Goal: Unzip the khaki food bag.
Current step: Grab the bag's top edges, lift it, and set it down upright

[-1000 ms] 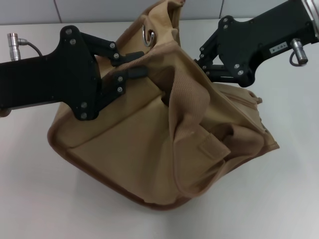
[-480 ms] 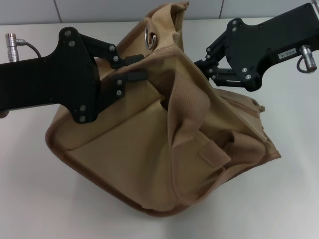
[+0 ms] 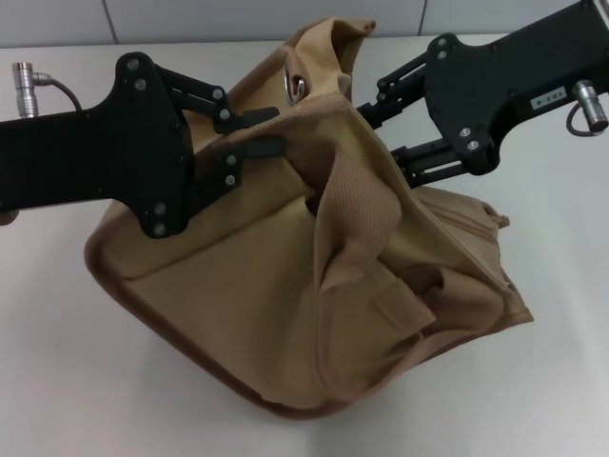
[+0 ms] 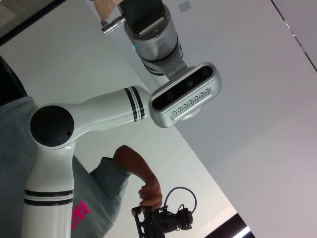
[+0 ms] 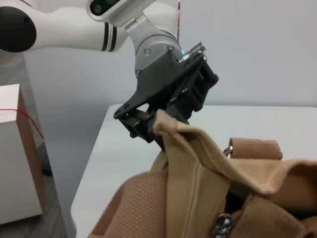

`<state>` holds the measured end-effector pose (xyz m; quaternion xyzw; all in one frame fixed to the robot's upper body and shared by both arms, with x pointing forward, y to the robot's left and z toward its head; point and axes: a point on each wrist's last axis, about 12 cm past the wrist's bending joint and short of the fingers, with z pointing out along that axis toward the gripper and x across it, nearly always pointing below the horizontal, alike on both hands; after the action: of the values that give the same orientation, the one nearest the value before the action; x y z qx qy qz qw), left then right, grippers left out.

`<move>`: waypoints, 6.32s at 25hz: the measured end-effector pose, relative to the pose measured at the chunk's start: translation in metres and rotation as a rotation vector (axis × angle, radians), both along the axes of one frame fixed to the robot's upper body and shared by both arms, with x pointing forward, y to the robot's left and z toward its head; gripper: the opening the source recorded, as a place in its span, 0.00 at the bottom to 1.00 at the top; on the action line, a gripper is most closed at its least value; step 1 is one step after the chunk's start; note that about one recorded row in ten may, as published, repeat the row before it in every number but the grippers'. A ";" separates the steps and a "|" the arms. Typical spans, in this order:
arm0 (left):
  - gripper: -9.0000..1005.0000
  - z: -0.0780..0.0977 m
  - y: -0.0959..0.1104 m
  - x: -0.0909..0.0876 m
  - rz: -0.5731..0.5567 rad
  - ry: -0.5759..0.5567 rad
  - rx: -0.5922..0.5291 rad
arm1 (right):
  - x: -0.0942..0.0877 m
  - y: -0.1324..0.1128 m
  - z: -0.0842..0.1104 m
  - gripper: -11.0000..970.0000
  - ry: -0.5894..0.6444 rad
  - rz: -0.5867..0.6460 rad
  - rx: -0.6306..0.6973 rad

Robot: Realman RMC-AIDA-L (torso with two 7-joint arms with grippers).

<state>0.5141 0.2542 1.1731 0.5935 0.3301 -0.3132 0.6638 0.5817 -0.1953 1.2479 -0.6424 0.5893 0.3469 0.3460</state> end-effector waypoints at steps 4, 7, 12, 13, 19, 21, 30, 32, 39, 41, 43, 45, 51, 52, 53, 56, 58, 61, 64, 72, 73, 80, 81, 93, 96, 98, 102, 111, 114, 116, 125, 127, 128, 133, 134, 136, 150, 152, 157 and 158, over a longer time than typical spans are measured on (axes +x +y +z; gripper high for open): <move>0.10 0.001 -0.001 0.001 0.002 -0.007 0.002 | 0.003 0.005 -0.001 0.56 0.017 0.009 -0.001; 0.10 0.002 -0.002 0.002 0.000 -0.011 0.002 | 0.008 0.010 -0.003 0.61 0.033 0.015 -0.003; 0.10 0.002 -0.003 0.004 -0.002 -0.013 0.002 | 0.011 0.016 -0.007 0.69 0.014 0.013 -0.025; 0.10 0.002 -0.004 0.004 -0.002 -0.014 0.003 | 0.011 0.017 -0.007 0.71 0.009 0.019 -0.027; 0.10 0.002 -0.004 0.004 0.000 -0.015 0.001 | 0.011 0.019 -0.007 0.71 -0.014 0.038 -0.029; 0.10 0.003 -0.004 0.005 0.000 -0.016 0.001 | 0.011 0.019 -0.008 0.66 -0.020 0.046 -0.029; 0.10 0.004 -0.007 0.006 -0.003 -0.021 0.000 | 0.010 0.019 -0.010 0.25 -0.017 0.065 -0.038; 0.10 0.004 -0.007 0.007 -0.003 -0.021 0.001 | 0.010 0.018 -0.010 0.20 -0.021 0.065 -0.035; 0.10 0.004 -0.007 0.007 -0.002 -0.021 0.000 | 0.010 0.017 -0.010 0.08 -0.029 0.061 -0.029; 0.10 0.004 -0.007 0.007 -0.002 -0.021 -0.002 | 0.010 0.016 -0.010 0.05 -0.030 0.058 -0.028; 0.10 0.004 -0.007 0.006 -0.001 -0.023 -0.006 | 0.009 0.014 -0.010 0.02 -0.034 0.053 -0.027; 0.10 0.004 -0.007 0.006 0.001 -0.026 -0.010 | 0.009 0.014 -0.010 0.02 -0.034 0.052 -0.027; 0.10 0.003 -0.006 0.007 0.013 -0.024 -0.015 | 0.003 0.003 -0.008 0.01 -0.039 0.059 -0.052; 0.10 0.003 -0.006 0.007 0.017 -0.024 -0.021 | 0.001 0.000 -0.008 0.01 -0.039 0.060 -0.057; 0.10 0.003 -0.005 0.007 0.031 -0.024 -0.033 | -0.001 -0.003 -0.008 0.01 -0.036 0.064 -0.063; 0.10 0.003 -0.004 0.007 0.041 -0.024 -0.041 | -0.007 -0.008 -0.007 0.01 -0.039 0.076 -0.075; 0.10 0.004 -0.004 0.008 0.050 -0.025 -0.045 | -0.012 -0.011 -0.007 0.01 -0.038 0.086 -0.085; 0.09 0.004 -0.004 0.009 0.057 -0.024 -0.048 | -0.015 -0.014 -0.007 0.01 -0.037 0.090 -0.091; 0.05 0.004 -0.003 0.010 0.066 -0.022 -0.052 | -0.018 -0.018 -0.007 0.01 -0.040 0.082 -0.098; 0.01 0.005 -0.002 0.009 0.066 -0.026 -0.057 | -0.015 -0.016 -0.007 0.01 -0.046 0.054 -0.095; 0.01 0.005 -0.001 0.008 0.067 -0.027 -0.064 | -0.014 -0.015 -0.007 0.01 -0.047 0.051 -0.096; 0.04 0.007 0.025 -0.009 0.122 0.018 -0.122 | -0.007 -0.007 -0.009 0.01 -0.039 0.046 -0.108; 0.04 0.007 0.025 -0.009 0.122 0.018 -0.122 | -0.007 -0.007 -0.009 0.01 -0.039 0.046 -0.108; 0.37 0.001 0.022 -0.004 0.173 0.109 0.025 | -0.004 0.002 -0.005 0.01 -0.045 0.065 -0.115; 0.48 0.002 0.021 -0.003 0.161 0.125 0.045 | -0.004 0.003 -0.005 0.01 -0.045 0.065 -0.116; 0.56 0.001 0.021 -0.003 0.156 0.134 0.066 | -0.004 0.003 -0.006 0.01 -0.045 0.066 -0.116; 0.67 -0.002 0.017 0.000 0.150 0.149 0.130 | -0.004 0.004 -0.006 0.01 -0.044 0.067 -0.116; 0.57 0.000 0.018 0.003 0.169 0.125 0.198 | -0.005 0.005 -0.006 0.01 -0.044 0.068 -0.115; 0.51 0.000 0.017 0.003 0.175 0.118 0.210 | -0.005 0.006 -0.006 0.01 -0.042 0.069 -0.114; 0.47 0.000 0.016 0.003 0.173 0.110 0.214 | -0.005 0.006 -0.006 0.01 -0.041 0.070 -0.114; 0.10 0.003 0.016 0.004 0.183 0.097 0.182 | -0.012 0.011 -0.015 0.01 -0.024 0.111 -0.173; 0.08 0.004 0.015 0.004 0.185 0.097 0.175 | -0.013 0.011 -0.017 0.01 -0.022 0.110 -0.184; 0.08 0.004 0.015 0.005 0.186 0.097 0.173 | -0.014 0.012 -0.018 0.01 -0.020 0.112 -0.195; 0.08 0.004 0.015 0.007 0.198 0.097 0.165 | -0.020 0.014 -0.022 0.01 -0.001 0.143 -0.230; 0.08 0.004 0.015 0.007 0.201 0.097 0.162 | -0.021 0.013 -0.022 0.01 0.007 0.152 -0.234; 0.08 0.005 0.014 0.008 0.204 0.094 0.154 | -0.025 0.010 -0.023 0.01 0.026 0.166 -0.247; 0.08 0.009 0.015 0.013 0.241 0.085 0.129 | -0.035 -0.001 -0.035 0.01 0.098 0.205 -0.365; 0.08 0.009 0.015 0.014 0.243 0.085 0.128 | -0.035 -0.001 -0.035 0.01 0.097 0.207 -0.365; 0.08 0.008 0.014 0.016 0.248 0.095 0.110 | -0.032 -0.006 -0.032 0.04 0.091 0.174 -0.331; 0.08 0.007 0.014 0.017 0.251 0.097 0.108 | -0.032 -0.007 -0.032 0.05 0.091 0.164 -0.321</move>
<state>0.5309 0.2678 1.1805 0.5664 0.4499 -0.2380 0.6482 0.5499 -0.2026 1.2161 -0.7189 0.5978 0.3040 0.1827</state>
